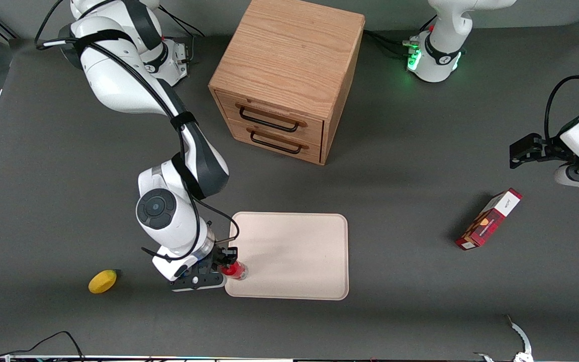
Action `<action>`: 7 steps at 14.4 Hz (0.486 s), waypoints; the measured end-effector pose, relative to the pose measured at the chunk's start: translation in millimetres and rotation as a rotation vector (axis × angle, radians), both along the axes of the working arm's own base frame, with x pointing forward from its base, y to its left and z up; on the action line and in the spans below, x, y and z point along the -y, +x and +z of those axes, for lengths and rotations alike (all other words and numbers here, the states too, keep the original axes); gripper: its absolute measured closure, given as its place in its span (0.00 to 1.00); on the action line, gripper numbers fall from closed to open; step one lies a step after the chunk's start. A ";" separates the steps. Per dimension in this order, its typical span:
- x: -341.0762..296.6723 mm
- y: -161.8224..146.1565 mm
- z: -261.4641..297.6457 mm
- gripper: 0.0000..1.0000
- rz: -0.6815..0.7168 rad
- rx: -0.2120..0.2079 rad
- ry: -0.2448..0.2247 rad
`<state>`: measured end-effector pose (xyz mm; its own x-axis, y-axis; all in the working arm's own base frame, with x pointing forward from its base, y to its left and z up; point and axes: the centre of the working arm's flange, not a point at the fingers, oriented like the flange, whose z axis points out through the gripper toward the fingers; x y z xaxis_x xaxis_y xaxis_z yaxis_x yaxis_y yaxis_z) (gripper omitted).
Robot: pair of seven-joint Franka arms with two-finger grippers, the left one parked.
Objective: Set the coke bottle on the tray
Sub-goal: 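Stand the bottle upright on the tray's edge and open the right gripper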
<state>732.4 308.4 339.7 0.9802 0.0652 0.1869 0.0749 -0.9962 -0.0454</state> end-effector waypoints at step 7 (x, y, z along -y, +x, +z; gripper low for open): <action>-1.4 0.9 3.0 0.15 0.001 0.007 0.003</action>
<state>733.3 309.8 342.7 0.9787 0.0658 0.1943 0.0765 -0.9959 -0.0479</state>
